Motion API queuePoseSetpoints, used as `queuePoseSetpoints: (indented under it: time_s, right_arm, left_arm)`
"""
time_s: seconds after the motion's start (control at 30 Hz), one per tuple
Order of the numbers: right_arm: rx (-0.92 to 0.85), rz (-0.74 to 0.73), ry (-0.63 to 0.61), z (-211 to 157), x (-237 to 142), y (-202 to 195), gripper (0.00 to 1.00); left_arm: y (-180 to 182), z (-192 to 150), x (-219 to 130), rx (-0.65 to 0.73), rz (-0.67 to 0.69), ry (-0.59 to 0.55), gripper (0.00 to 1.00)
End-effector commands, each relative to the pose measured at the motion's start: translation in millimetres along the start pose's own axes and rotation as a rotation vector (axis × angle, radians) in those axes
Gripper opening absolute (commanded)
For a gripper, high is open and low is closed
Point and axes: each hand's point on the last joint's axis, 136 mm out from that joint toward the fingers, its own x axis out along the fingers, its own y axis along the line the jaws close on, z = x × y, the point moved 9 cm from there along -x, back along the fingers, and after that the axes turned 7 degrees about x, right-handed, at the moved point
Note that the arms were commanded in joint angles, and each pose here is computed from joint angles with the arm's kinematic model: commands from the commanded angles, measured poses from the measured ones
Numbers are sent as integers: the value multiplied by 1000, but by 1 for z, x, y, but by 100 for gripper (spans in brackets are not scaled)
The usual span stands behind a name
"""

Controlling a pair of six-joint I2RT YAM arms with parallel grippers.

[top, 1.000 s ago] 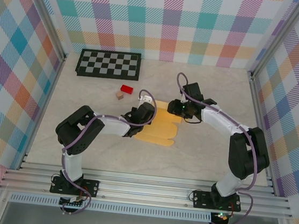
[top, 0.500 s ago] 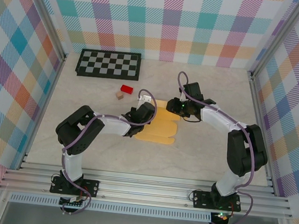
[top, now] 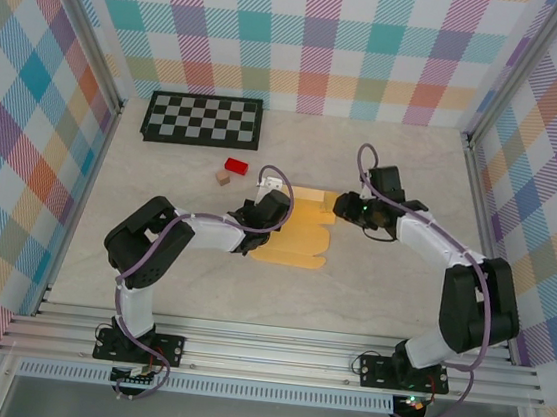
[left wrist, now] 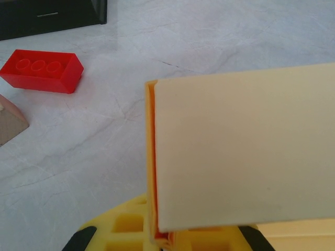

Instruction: Fold the paper box

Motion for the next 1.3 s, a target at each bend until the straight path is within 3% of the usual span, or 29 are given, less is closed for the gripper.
queuePoseSetpoints:
  time_s: [0.0, 0.23, 0.57, 0.87, 1.0, 1.27]
  right_arm:
    - [1, 63, 23, -2, 16, 3, 34]
    - [100, -37, -7, 0, 49, -16, 37]
    - [84, -98, -32, 6, 67, -28, 43]
    - [115, 2, 18, 6, 89, -25, 39]
    - [119, 136, 3, 8, 83, -12, 29]
    - [125, 223, -1, 8, 61, 11, 27]
  left_arm:
    - [-2, -13, 2, 74, 30, 63, 0]
    - [-2, -13, 0, 72, 20, 76, 0]
    - [-1, -13, 0, 79, 18, 84, 0]
    - [-3, -13, 0, 81, 0, 89, 0]
    - [-3, -12, 0, 77, -1, 99, 0]
    - [-3, -14, 2, 65, 34, 122, 0]
